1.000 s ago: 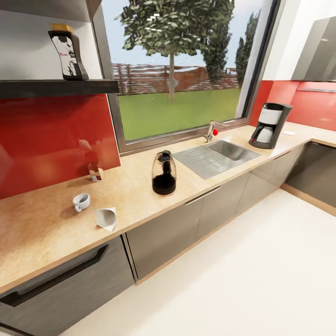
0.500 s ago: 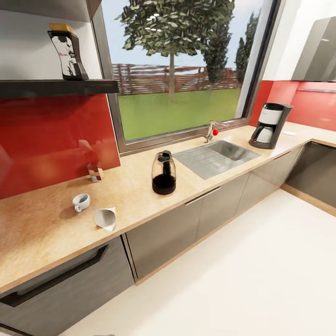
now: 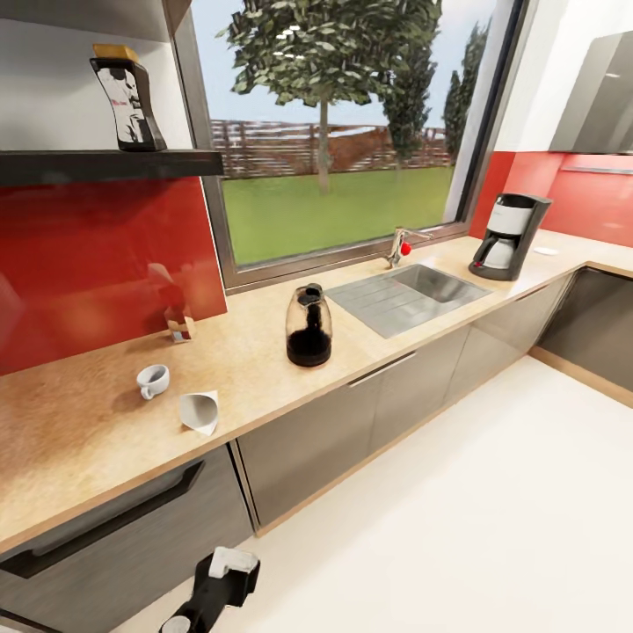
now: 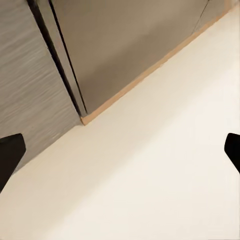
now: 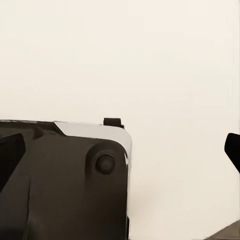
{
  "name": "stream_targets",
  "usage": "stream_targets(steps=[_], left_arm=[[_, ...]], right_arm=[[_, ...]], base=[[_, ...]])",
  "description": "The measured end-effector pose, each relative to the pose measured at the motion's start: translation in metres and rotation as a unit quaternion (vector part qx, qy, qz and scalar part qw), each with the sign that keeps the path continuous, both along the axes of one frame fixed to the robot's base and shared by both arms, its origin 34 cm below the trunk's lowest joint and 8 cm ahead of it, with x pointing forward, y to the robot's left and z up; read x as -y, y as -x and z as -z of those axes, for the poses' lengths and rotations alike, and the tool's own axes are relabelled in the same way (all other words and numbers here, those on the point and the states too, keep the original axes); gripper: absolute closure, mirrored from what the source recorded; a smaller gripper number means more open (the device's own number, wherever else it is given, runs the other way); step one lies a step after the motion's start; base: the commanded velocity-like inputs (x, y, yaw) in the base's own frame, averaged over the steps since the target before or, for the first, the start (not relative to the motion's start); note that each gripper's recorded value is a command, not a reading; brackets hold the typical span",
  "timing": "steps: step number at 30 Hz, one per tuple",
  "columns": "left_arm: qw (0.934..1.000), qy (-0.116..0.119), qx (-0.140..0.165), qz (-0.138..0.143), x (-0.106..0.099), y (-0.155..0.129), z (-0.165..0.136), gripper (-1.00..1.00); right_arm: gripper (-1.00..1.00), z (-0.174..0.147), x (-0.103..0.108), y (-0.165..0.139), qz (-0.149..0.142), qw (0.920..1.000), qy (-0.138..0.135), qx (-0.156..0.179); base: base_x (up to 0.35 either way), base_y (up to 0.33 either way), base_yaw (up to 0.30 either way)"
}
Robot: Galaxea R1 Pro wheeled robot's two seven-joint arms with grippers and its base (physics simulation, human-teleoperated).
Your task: Set up a coffee station on the kitchen countertop: keep the coffee maker on the countertop, move the bottle of coffee from the kitchen shelf to the counter next to the coffee maker, place a paper coffee filter on top of the coffee maker, put the saucer next to the coffee maker with the coffee cup on the saucer, and place the electric kettle next to the coffee maker.
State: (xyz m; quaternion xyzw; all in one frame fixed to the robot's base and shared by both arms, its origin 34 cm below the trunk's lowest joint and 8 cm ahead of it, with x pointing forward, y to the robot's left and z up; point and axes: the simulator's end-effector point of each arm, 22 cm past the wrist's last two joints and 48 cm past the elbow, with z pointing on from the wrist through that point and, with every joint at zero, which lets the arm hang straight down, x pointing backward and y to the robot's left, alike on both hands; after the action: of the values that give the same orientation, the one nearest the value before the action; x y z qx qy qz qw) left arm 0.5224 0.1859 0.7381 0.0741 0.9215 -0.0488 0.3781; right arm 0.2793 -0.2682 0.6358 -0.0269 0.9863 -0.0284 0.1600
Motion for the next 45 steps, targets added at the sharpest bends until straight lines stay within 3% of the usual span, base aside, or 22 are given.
stream_targets(steps=[6,11,12,15,22,26,27,28,32,34,38,45], left_arm=[[0.9986,0.021,0.029,0.040,0.031,-0.024,-0.031,-1.00],[0.9975,0.030,0.038,0.051,0.044,-0.052,-0.072,-1.00],[0.9967,0.034,0.050,0.053,0.047,-0.061,-0.091,-1.00],[0.9957,0.037,0.064,0.055,0.050,-0.069,-0.109,-1.00],[0.9951,0.042,0.068,0.058,0.055,-0.071,-0.115,-1.00],[0.9929,0.043,0.074,0.082,0.073,-0.069,-0.120,-1.00],[0.9883,0.047,0.117,0.085,0.076,-0.090,-0.160,-1.00],[0.9861,0.050,0.134,0.085,0.077,-0.099,-0.186,-1.00],[0.9858,0.051,0.136,0.084,0.076,-0.104,-0.205,-1.00],[0.9832,0.054,0.151,0.087,0.077,-0.112,-0.227,-1.00],[0.9811,0.060,0.158,0.094,0.073,-0.116,-0.236,-1.00],[0.9797,0.088,0.164,0.076,0.018,-0.140,-0.256,-1.00]], right_arm=[[-1.00,-0.002,0.021,-0.004,0.034,0.9993,0.014,0.006],[-1.00,-0.001,0.020,0.000,0.034,0.9993,0.012,0.001],[-1.00,-0.001,0.020,0.001,0.034,0.9993,0.011,0.000],[-1.00,0.000,0.020,0.002,0.034,0.9994,0.012,-0.002],[-1.00,0.001,0.020,0.006,0.034,0.9993,0.012,-0.006],[-1.00,0.002,0.019,0.006,0.034,0.9993,0.011,-0.007],[-1.00,0.001,0.018,0.006,0.035,0.9993,0.011,-0.006],[-1.00,0.001,0.018,0.006,0.035,0.9993,0.011,-0.006],[-1.00,0.001,0.018,0.005,0.035,0.9993,0.011,-0.005],[-1.00,0.000,0.018,0.001,0.034,0.9993,0.011,-0.001],[-1.00,0.000,0.018,0.000,0.035,0.9993,0.010,0.000],[-1.00,0.000,0.017,0.002,0.035,0.9993,0.010,-0.002]], base=[[0.000,0.000,0.000],[0.000,0.000,0.089],[0.000,0.000,0.170],[0.000,0.000,0.188],[-0.045,0.000,0.215],[-0.171,0.000,0.265],[-0.004,0.000,0.115],[-0.003,0.000,0.092],[-0.001,0.000,0.036],[0.000,0.000,0.003],[0.000,0.000,0.000],[0.000,0.000,0.000]])
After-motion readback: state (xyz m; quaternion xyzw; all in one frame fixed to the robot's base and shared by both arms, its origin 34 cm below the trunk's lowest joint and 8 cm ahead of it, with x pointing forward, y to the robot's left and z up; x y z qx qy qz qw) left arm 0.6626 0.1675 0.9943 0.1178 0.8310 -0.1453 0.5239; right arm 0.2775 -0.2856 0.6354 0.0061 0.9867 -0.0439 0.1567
